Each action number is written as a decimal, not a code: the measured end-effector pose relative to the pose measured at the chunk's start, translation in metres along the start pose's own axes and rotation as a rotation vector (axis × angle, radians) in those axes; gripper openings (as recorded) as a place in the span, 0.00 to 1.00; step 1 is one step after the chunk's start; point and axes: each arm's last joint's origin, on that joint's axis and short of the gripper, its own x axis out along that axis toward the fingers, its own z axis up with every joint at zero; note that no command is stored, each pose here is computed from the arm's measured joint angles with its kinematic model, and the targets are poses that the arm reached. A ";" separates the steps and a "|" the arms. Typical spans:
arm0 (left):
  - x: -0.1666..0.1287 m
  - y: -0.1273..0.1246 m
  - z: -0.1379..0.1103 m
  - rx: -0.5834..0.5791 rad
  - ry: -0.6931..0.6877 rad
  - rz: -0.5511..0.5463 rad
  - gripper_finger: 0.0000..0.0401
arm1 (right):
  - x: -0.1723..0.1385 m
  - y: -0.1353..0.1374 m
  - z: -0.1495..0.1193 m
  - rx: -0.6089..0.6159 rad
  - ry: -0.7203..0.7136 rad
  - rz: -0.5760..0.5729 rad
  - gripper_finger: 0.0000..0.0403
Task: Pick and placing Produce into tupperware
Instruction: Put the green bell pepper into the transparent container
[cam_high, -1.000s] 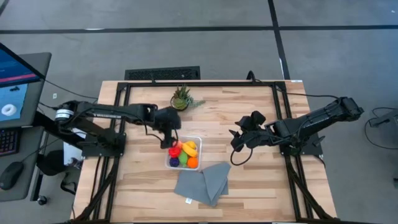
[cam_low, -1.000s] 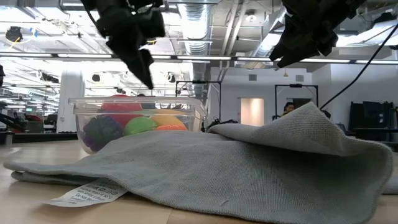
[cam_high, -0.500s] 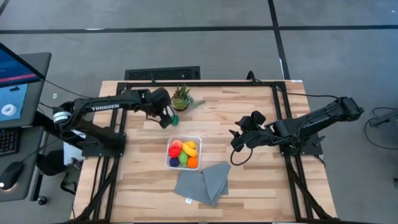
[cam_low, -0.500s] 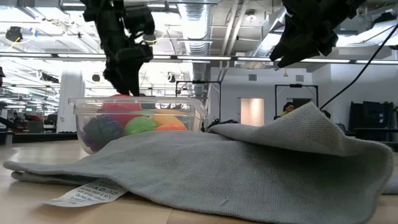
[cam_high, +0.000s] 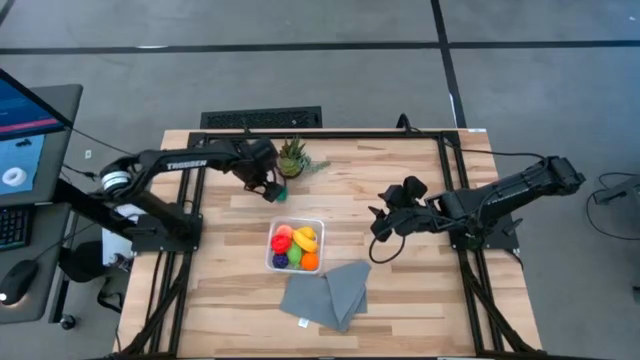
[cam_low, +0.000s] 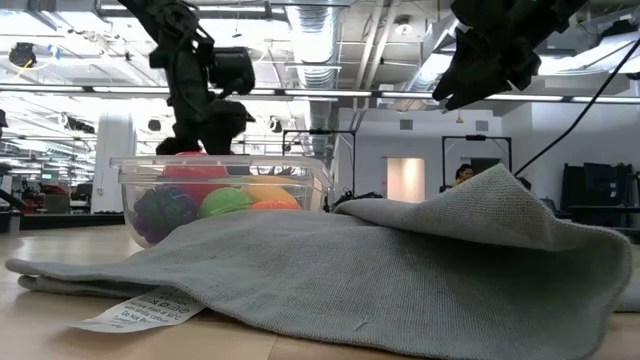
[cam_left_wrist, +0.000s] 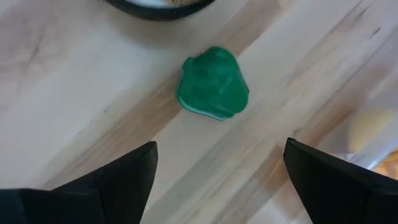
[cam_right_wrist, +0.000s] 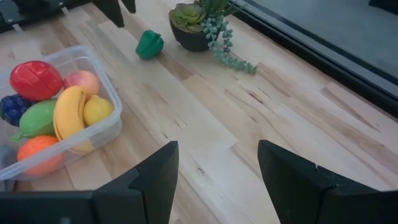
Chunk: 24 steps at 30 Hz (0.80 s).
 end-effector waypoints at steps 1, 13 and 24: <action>0.003 0.000 0.001 -0.003 0.010 0.000 0.84 | 0.000 0.000 0.000 -0.001 0.000 0.002 0.61; 0.016 -0.003 0.009 -0.089 -0.005 -0.066 0.86 | -0.004 0.002 -0.005 -0.044 0.023 0.003 0.61; 0.015 -0.002 0.011 -0.275 -0.029 -0.044 0.86 | -0.004 0.001 -0.007 -0.089 0.033 -0.008 0.61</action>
